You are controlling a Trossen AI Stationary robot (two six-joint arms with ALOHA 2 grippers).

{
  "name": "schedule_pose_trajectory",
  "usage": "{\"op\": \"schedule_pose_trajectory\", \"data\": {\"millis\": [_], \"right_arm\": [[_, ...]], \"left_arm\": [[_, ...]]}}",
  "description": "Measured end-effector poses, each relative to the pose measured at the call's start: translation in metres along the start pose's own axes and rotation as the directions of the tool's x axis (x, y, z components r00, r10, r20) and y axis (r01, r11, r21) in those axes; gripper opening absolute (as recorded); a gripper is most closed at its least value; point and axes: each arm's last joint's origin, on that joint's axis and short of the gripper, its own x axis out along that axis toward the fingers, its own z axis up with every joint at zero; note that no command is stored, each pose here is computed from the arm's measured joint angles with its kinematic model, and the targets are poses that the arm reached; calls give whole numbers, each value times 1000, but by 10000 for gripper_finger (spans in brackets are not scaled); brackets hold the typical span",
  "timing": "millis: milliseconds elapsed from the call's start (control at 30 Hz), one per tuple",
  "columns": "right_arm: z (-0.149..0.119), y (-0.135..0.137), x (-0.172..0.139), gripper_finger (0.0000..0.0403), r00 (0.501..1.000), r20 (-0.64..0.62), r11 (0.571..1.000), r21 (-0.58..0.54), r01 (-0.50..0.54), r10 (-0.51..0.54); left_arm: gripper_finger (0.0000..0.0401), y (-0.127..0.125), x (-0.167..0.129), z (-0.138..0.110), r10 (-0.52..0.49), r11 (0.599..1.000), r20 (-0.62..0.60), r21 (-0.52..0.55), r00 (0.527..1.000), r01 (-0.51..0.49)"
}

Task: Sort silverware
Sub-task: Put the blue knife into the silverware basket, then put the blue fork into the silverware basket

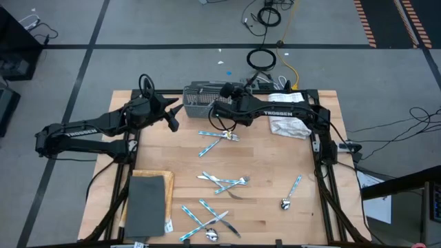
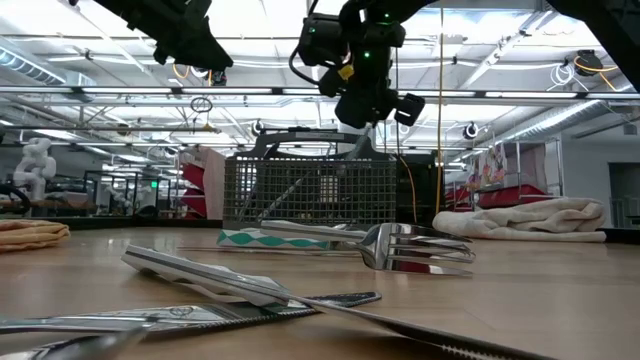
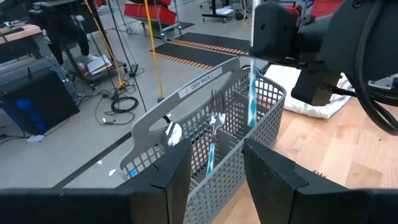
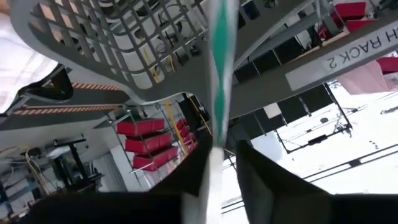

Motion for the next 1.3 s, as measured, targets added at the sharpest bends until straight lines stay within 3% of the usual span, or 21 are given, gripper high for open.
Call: {"op": "schedule_pose_trajectory", "data": {"millis": [267, 467, 567, 667, 733, 900, 1000, 1033, 1067, 1133, 1300], "right_arm": [[0, -2, 0, 143, 1000, -5, 998, 59, 12, -12], [-6, -10, -4, 152, 993, -101, 970, 227, 85, -63], [-23, -20, -15, 149, 988, -126, 930, 345, 129, -91], [-45, -35, -33, 149, 980, -154, 854, 488, 184, -123], [-62, -44, -48, 151, 978, -151, 779, 592, 207, -144], [-115, -52, -91, 150, 974, -125, 583, 784, 214, -190], [-141, -43, -113, 151, 969, -119, 503, 837, 215, -217], [-147, -37, -118, 151, 966, -122, 494, 841, 222, -227], [-151, -31, -123, 151, 965, -111, 488, 845, 217, -238], [-166, -19, -135, 151, 961, -93, 424, 883, 200, -259], [-197, 6, -161, 151, 950, -14, 198, 977, 80, -313]], "left_arm": [[151, 0, 0, 0, 0, 1000, 0, 0, 1000, 0], [151, -2, 0, 0, -80, 997, -1, -3, 997, 80], [151, -5, 0, 0, -155, 987, -1, -54, 988, 154], [151, -5, 0, 0, -182, 975, -3, -130, 983, 180], [151, -7, 3, -1, -186, 971, -12, -153, 982, 182], [151, -19, 26, -11, -228, 971, -121, -95, 966, 218], [151, -31, 47, -12, -304, 953, -204, -51, 931, 300], [151, -35, 54, -10, -318, 947, -230, -30, 920, 320], [151, -39, 62, -10, -323, 943, -264, -5, 909, 334], [151, -46, 78, -12, -309, 932, -360, 70, 880, 356], [151, -63, 113, -16, -305, 880, -496, 180, 813, 439]]}}
